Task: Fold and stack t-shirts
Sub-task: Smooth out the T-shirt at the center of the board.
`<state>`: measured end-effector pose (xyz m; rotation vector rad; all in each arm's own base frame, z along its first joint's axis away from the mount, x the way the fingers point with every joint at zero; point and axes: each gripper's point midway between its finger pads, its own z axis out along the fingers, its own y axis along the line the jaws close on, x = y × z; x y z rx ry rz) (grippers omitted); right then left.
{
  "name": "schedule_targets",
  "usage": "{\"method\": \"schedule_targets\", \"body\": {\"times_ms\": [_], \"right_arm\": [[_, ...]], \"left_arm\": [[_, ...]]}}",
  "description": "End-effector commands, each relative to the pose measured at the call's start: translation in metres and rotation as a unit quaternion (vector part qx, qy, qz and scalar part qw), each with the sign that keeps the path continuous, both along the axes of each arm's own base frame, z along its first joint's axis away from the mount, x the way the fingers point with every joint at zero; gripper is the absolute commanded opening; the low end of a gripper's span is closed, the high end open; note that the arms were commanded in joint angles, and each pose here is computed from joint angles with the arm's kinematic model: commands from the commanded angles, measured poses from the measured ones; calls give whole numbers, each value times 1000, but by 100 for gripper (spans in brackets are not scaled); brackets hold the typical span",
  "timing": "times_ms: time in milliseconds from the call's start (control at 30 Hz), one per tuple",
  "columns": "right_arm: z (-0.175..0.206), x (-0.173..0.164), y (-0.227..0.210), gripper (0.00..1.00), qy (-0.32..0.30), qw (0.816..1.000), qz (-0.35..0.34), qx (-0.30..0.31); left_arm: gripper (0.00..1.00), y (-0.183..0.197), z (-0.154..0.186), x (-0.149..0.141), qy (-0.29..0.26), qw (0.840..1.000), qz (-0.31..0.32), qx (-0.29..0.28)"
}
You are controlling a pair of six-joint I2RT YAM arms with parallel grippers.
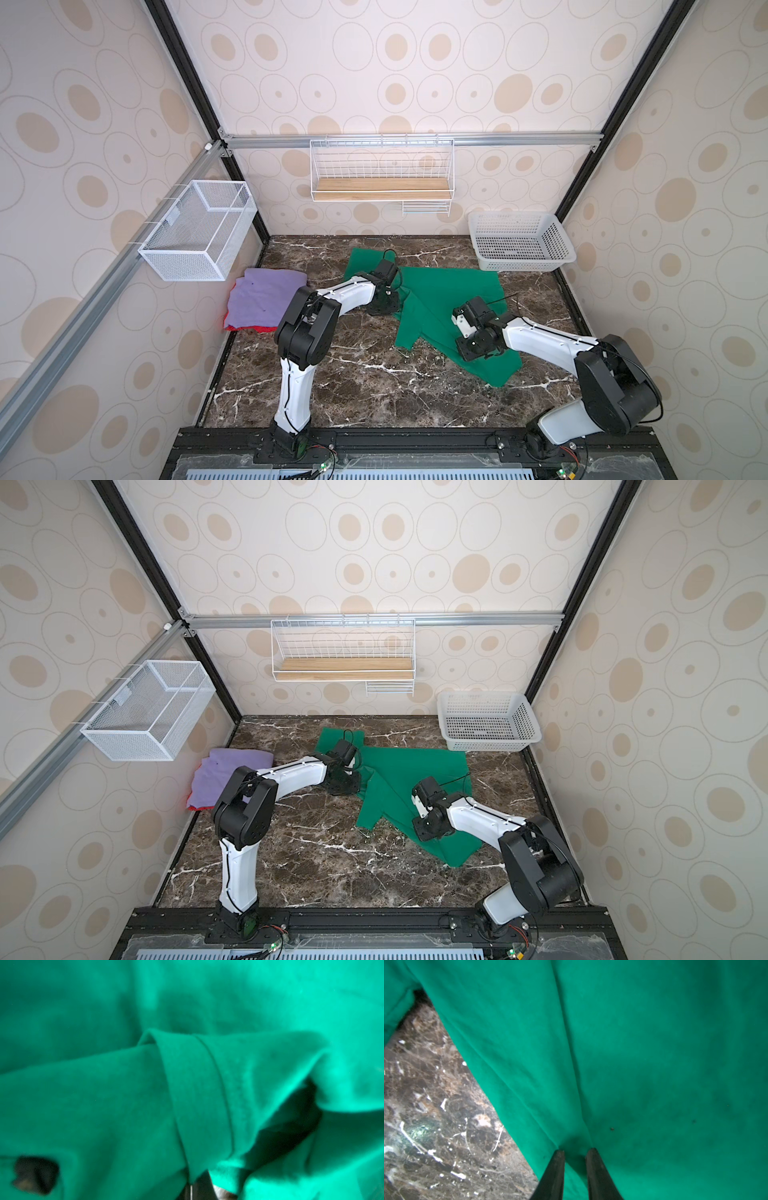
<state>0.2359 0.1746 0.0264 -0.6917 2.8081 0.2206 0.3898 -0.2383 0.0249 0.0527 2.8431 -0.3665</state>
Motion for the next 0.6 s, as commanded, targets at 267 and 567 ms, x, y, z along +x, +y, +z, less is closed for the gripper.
{"method": "schedule_targets", "body": {"times_ms": [267,567], "right_arm": [[-3,-1,4,24,11,1000,9,-2],[-5,-3,7,24,22,1000,15,-4]], "left_arm": [[0,42,143,-63,-75,997,-16,-11],[0,56,92,-98,19,999,-27,28]]}}
